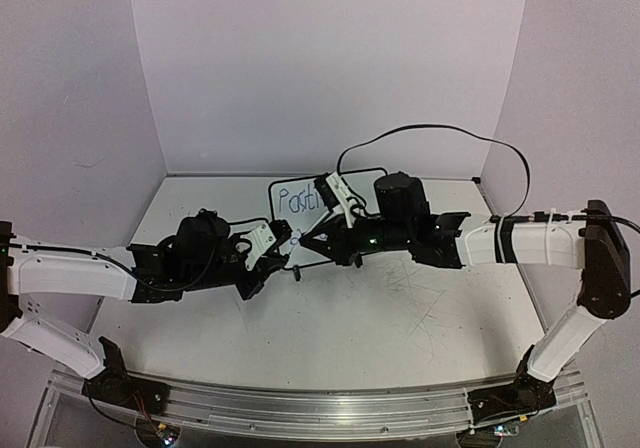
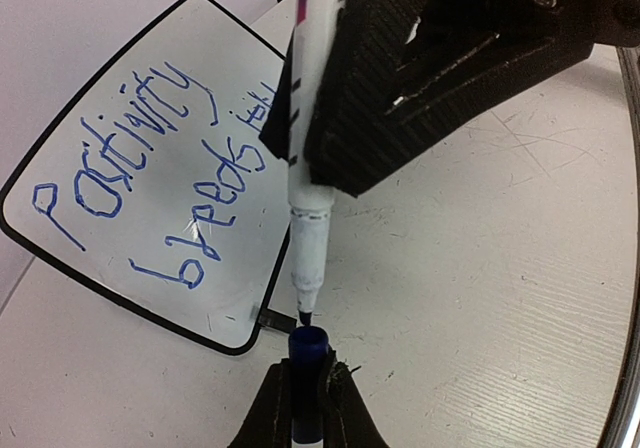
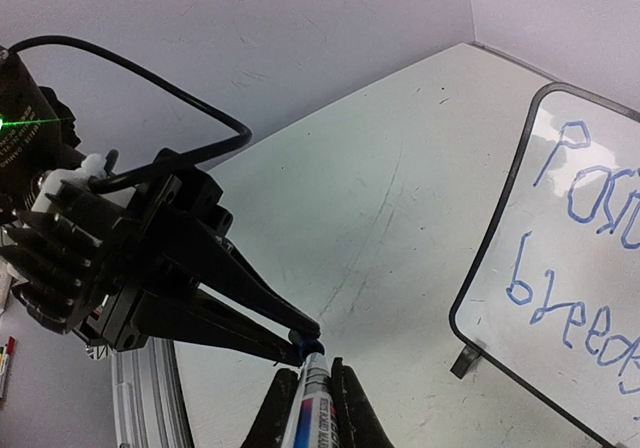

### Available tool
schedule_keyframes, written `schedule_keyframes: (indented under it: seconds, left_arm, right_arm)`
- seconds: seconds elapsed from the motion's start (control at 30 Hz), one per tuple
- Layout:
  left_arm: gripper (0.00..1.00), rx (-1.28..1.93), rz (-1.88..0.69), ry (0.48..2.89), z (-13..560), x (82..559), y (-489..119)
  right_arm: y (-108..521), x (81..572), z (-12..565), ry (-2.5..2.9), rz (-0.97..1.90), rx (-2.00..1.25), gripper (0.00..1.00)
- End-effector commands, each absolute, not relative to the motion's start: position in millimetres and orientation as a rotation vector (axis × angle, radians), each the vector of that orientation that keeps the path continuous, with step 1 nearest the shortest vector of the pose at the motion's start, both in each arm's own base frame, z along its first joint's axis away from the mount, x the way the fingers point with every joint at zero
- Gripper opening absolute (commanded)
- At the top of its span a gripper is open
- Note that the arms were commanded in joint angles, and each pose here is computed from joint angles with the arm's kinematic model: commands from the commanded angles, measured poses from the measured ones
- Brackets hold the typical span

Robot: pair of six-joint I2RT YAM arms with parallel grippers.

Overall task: Write a sentence on the whiteboard
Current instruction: Insert the pen cap into the whiteboard marker.

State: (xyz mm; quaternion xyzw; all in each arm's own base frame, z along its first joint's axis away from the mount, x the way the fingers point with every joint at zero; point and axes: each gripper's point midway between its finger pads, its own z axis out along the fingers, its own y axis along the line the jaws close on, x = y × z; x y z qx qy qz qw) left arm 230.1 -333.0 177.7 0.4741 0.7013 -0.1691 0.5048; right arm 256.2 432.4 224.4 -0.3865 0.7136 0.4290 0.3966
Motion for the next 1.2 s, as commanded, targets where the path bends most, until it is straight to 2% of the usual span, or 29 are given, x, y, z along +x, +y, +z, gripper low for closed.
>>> schedule_keyframes:
  seconds: [0.0, 0.4, 0.93, 1.17]
  left_arm:
    - [0.01, 1.13, -0.437, 1.647, 193.3, 229.8, -339.9]
    - [0.01, 1.126, -0.436, 1.64, 196.1, 229.7, -339.0]
    - [0.0, 1.017, -0.473, 1.615, 231.0, 234.9, -338.7]
    - [0.0, 0.941, -0.334, 1.6, 249.4, 243.5, -347.4]
  right_arm:
    - [443.6, 257.1, 246.4, 1.743, 1.129, -0.975, 0.0]
    - [449.2, 254.1, 230.6, 1.78, 1.151, -0.99, 0.0]
    - [465.1, 252.8, 203.4, 1.854, 1.184, -0.972, 0.0]
    - [471.0, 256.5, 201.8, 1.938, 1.24, -0.885, 0.0]
